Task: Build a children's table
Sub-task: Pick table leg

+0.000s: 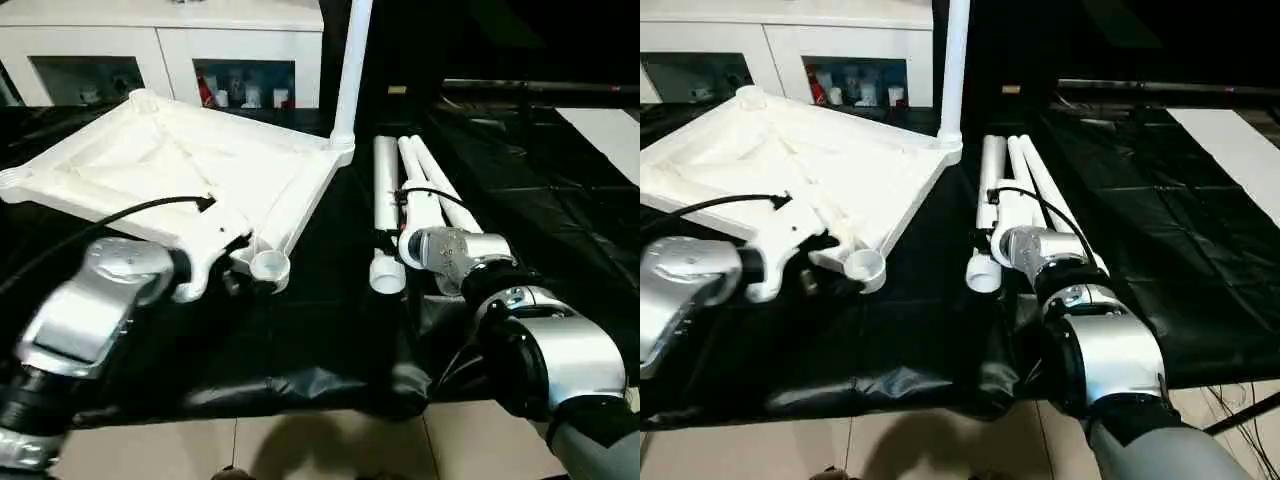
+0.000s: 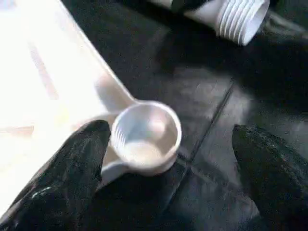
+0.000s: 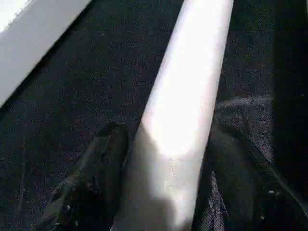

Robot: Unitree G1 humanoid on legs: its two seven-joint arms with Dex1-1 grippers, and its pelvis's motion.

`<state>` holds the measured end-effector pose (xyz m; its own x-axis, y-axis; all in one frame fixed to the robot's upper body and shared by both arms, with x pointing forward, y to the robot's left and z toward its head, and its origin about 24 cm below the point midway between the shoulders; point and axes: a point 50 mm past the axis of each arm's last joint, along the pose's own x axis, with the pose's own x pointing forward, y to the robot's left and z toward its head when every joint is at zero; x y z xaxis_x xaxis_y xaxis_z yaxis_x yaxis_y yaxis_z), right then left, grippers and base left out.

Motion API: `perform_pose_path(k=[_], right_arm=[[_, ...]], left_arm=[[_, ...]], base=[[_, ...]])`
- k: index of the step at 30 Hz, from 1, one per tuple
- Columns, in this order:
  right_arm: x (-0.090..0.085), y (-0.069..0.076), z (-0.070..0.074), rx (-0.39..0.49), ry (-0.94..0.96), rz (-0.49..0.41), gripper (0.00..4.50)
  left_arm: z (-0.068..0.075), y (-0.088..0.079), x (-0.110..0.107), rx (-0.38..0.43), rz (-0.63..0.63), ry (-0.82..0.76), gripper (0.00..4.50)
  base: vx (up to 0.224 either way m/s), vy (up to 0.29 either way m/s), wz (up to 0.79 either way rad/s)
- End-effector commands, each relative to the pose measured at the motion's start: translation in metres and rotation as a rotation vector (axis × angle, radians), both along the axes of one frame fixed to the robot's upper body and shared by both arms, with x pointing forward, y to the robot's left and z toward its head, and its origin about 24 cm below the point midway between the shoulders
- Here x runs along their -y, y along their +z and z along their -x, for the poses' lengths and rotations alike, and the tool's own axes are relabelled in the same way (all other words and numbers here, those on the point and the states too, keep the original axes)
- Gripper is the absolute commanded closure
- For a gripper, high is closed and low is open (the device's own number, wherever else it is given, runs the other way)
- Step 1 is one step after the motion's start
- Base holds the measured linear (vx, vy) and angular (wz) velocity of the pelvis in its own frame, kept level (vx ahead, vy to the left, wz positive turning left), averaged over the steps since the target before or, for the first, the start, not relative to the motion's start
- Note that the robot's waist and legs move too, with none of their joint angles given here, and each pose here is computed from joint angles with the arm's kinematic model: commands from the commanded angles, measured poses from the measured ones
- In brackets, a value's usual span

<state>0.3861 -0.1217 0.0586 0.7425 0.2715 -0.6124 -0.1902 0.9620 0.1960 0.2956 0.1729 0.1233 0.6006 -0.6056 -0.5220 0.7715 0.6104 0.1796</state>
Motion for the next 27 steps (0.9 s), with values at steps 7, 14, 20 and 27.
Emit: perform_pose_path(k=[7,14,20,27], right_arm=[[-0.001,-0.002,-0.001,0.024,-0.064,-0.036,2.61],[-0.001,0.013,-0.009,0.153,-0.187,-0.110,3.10],[-0.003,0.036,-0.014,0.325,-0.252,-0.246,3.59],[-0.019,0.044,0.000,0.432,-0.191,-0.256,4.03]], left_arm=[[-0.016,0.011,0.000,0.158,0.208,0.133,0.00],[-0.022,0.002,0.005,0.082,0.327,0.160,0.00],[-0.033,0.012,0.021,0.097,0.452,0.163,0.00],[-0.044,0.022,0.033,0.040,0.473,0.136,0.00]], base=[[0.000,0.000,0.00],[0.000,0.000,0.00],[0.000,0.000,0.00],[0.000,0.000,0.00]])
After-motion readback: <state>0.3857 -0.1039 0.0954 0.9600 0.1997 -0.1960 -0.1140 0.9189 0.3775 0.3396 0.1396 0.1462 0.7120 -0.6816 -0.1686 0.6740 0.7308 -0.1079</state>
